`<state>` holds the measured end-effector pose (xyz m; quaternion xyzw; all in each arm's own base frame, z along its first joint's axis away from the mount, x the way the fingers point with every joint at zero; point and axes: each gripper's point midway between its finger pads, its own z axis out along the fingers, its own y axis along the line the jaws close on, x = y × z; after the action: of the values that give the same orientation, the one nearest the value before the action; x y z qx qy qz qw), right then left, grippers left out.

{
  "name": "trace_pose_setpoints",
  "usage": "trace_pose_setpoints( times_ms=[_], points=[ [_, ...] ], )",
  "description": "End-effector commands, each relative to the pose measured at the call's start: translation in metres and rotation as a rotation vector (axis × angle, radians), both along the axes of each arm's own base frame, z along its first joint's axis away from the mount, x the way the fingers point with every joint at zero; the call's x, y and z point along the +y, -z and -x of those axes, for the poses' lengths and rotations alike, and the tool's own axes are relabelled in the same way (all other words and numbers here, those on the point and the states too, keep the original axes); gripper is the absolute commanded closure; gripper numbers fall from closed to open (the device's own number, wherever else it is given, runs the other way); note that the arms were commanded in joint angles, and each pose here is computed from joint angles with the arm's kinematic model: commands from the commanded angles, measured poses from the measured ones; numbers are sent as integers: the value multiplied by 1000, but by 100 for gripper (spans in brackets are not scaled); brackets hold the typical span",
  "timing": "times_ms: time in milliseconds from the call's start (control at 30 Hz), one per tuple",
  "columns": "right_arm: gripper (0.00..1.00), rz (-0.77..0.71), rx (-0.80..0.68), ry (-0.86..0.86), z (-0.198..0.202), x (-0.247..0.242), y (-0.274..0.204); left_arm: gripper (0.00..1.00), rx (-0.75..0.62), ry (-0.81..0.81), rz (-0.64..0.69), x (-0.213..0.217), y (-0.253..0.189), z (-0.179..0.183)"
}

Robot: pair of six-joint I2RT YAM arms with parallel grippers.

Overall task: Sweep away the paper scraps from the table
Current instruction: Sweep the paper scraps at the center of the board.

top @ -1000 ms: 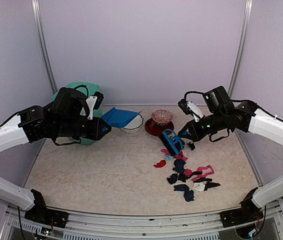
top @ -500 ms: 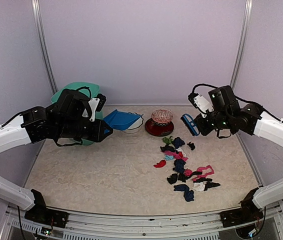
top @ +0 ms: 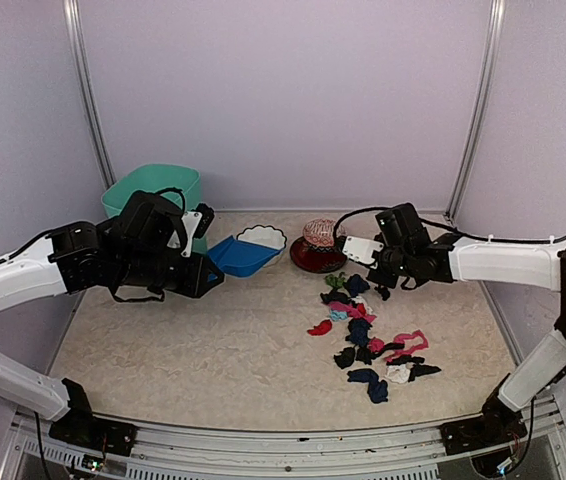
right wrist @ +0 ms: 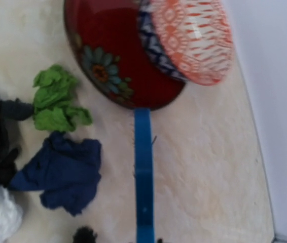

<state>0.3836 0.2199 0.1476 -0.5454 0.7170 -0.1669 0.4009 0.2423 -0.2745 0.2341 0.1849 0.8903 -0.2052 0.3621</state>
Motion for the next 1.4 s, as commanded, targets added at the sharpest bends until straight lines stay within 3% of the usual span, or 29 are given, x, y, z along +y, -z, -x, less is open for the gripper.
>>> trace_pose_setpoints(
  times_ms=[0, 267, 500, 833, 1133, 1367],
  points=[
    [100, 32, -25, -91, -14, 13, 18, 100, -2, 17, 26, 1, -4, 7],
    [100, -83, 103, -160, -6, 42, 40, 100, 1, 38, 60, 1, 0, 13],
    [100, -101, 218, -224, 31, 54, 56, 100, 23, 39, 71, 2, 9, 19],
    [100, -195, 205, -236, 67, 58, 19, 100, 27, 52, -2, -5, 29, 30],
    [100, -218, -84, 93, 39, -3, -52, 100, 25, 105, -118, -21, 54, 51],
    [100, -232, -51, 344, 32, -54, -37, 100, 46, 183, -197, -35, 85, 69]
  ],
)
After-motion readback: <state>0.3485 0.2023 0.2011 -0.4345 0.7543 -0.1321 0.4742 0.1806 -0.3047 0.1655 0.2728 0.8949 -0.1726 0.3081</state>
